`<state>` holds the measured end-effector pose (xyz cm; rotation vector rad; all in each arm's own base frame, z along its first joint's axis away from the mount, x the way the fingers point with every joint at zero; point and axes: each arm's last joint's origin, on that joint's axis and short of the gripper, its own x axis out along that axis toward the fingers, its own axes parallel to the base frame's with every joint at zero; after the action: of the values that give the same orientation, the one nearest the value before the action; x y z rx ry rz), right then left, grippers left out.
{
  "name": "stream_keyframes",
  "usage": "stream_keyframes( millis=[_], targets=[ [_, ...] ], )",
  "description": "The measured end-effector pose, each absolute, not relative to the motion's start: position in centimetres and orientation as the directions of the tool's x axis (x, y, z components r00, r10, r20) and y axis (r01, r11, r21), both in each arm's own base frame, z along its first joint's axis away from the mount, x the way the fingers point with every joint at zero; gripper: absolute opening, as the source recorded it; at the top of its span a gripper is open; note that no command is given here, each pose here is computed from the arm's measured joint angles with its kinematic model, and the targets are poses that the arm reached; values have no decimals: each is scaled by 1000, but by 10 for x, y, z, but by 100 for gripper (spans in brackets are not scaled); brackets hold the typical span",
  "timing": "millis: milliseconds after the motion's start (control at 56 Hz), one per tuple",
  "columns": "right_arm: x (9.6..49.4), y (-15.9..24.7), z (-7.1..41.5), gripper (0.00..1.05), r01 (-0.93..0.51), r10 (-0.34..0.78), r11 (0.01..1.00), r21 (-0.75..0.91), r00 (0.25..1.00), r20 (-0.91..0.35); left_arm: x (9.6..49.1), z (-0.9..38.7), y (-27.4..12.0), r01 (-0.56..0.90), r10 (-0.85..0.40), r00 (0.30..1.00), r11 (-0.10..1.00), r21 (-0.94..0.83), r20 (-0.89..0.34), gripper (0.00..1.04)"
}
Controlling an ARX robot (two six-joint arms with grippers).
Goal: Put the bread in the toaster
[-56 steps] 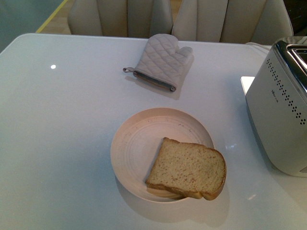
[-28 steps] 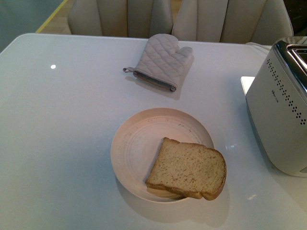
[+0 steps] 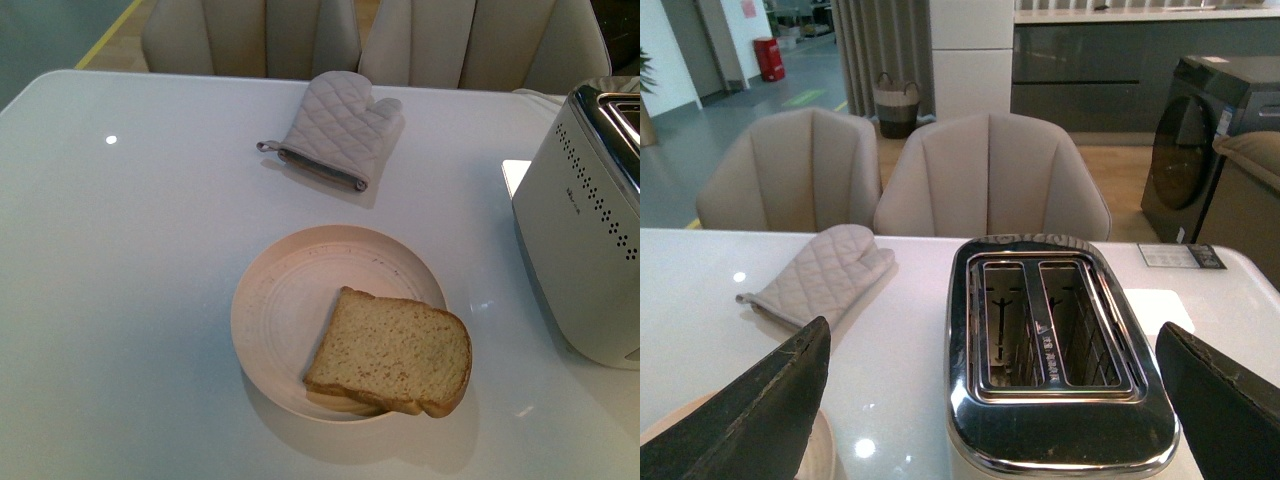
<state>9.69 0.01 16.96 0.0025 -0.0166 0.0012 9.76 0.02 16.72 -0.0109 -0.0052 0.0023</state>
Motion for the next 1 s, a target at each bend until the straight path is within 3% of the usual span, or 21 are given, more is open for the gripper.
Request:
stream_keyframes(
  millis=[179, 304, 625, 679, 714, 786, 1000],
  targets=[
    [97, 0, 170, 96, -1, 1, 1000, 2, 1000, 17, 97, 167, 0, -2, 2, 1000, 1000, -12, 7, 4],
    [97, 0, 169, 96, -1, 1, 1000, 2, 1000, 16, 97, 167, 0, -2, 2, 1000, 1000, -11, 7, 36],
    [97, 0, 170, 96, 1, -1, 1000, 2, 1000, 13, 97, 167, 0, -2, 2, 1000, 1000, -11, 7, 90],
    [97, 0, 168, 96, 35, -36, 999, -10, 991, -130, 97, 167, 0, -2, 2, 1000, 1000, -10, 7, 99],
    [99, 1, 167, 96, 57, -63, 998, -31, 959, -276, 97, 167, 0, -3, 3, 1000, 1000, -9, 7, 98],
    [103, 6, 163, 96, 32, -53, 998, -57, 910, -411, 97, 167, 0, -2, 2, 1000, 1000, -9, 8, 97],
    [137, 35, 188, 96, -76, 85, 996, 39, 896, -435, 97, 167, 0, -2, 2, 1000, 1000, -9, 8, 97]
  ],
)
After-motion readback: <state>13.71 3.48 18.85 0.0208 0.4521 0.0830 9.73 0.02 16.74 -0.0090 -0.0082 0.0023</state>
